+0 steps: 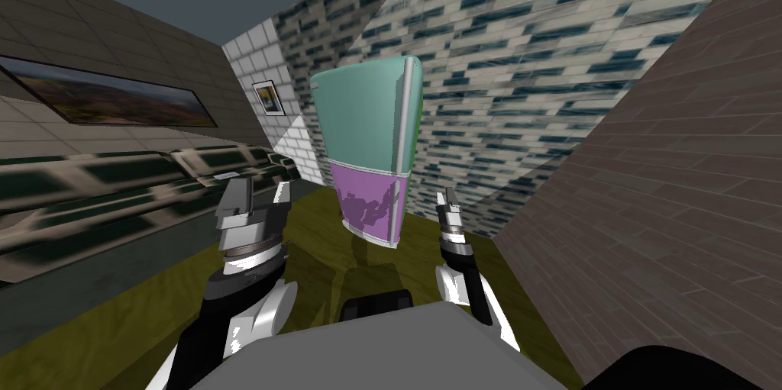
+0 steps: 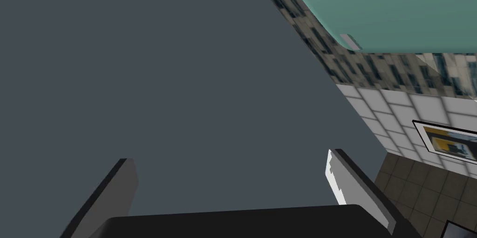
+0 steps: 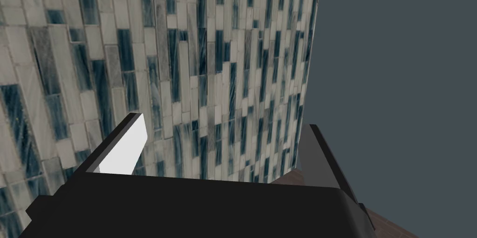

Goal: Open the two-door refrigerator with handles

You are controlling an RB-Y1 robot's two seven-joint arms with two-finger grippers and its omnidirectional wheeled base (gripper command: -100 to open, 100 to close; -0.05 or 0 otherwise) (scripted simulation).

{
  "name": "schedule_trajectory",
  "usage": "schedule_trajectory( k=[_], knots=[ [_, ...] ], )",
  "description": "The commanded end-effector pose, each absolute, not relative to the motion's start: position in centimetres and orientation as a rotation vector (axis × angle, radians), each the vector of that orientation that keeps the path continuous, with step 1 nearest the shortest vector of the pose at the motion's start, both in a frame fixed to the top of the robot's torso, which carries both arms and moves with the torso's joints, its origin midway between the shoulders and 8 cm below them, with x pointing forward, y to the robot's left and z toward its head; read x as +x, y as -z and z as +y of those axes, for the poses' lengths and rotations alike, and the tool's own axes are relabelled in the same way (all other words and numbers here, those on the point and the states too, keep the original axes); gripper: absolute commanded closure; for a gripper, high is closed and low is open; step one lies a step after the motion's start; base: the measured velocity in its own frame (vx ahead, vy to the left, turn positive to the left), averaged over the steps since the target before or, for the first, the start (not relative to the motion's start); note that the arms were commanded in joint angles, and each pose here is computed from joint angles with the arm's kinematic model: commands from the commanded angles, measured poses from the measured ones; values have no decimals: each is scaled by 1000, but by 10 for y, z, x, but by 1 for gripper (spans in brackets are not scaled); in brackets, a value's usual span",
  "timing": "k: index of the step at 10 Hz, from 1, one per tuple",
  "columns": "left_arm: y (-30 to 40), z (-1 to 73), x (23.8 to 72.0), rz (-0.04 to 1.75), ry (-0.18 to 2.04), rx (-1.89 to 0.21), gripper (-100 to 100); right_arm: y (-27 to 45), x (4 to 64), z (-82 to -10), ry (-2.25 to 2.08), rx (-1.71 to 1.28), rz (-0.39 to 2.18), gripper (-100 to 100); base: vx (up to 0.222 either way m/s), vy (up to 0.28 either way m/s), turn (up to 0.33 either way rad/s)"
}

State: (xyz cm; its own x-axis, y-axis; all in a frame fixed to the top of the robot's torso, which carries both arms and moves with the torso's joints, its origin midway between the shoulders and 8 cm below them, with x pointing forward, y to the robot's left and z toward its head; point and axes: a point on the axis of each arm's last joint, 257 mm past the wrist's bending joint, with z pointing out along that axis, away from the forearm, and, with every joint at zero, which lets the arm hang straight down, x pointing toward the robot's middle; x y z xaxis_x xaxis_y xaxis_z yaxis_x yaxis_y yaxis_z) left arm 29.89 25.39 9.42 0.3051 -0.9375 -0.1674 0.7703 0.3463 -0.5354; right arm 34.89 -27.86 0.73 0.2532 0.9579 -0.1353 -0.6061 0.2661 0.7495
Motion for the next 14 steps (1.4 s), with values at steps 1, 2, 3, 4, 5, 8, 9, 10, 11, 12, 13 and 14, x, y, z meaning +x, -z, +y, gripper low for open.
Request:
schedule_trajectory(
  k=[1,2,3,4,5,8,9,10,11,12,13,14],
  knots=[
    [-94,254,299,498,1169,-390,0,-7,349,-279,-1167,640,664,0,0,0,0],
    [-94,254,299,498,1169,-390,0,-7,349,-279,-1167,640,663,0,0,0,0],
    [-94,254,299,498,1169,-390,0,-7,349,-279,-1167,640,663,0,0,0,0],
    [-94,254,299,498,1169,-390,0,-7,349,-279,-1167,639,663,0,0,0,0],
    [-94,254,299,498,1169,-390,0,-7,349,-279,-1167,639,663,0,0,0,0],
    [-94,254,299,497,1169,-390,0,-8,349,-279,-1167,639,663,0,0,0,0],
    [-94,254,299,497,1169,-390,0,-8,349,-279,-1167,639,663,0,0,0,0],
    [-94,254,299,497,1169,-390,0,-3,350,-277,-1148,609,718,-100,23,15,-14],
    [-94,254,299,498,1169,-390,0,1,351,-278,-1128,594,754,-100,55,34,-30],
    [-94,254,299,498,1169,-390,0,6,351,-279,-1102,576,795,-100,67,46,-32],
    [-94,254,299,498,1169,-390,0,11,351,-281,-1072,557,840,-100,75,56,-30],
    [-94,254,299,498,1169,-390,0,16,351,-284,-1037,542,882,-100,94,69,-39]
  ],
)
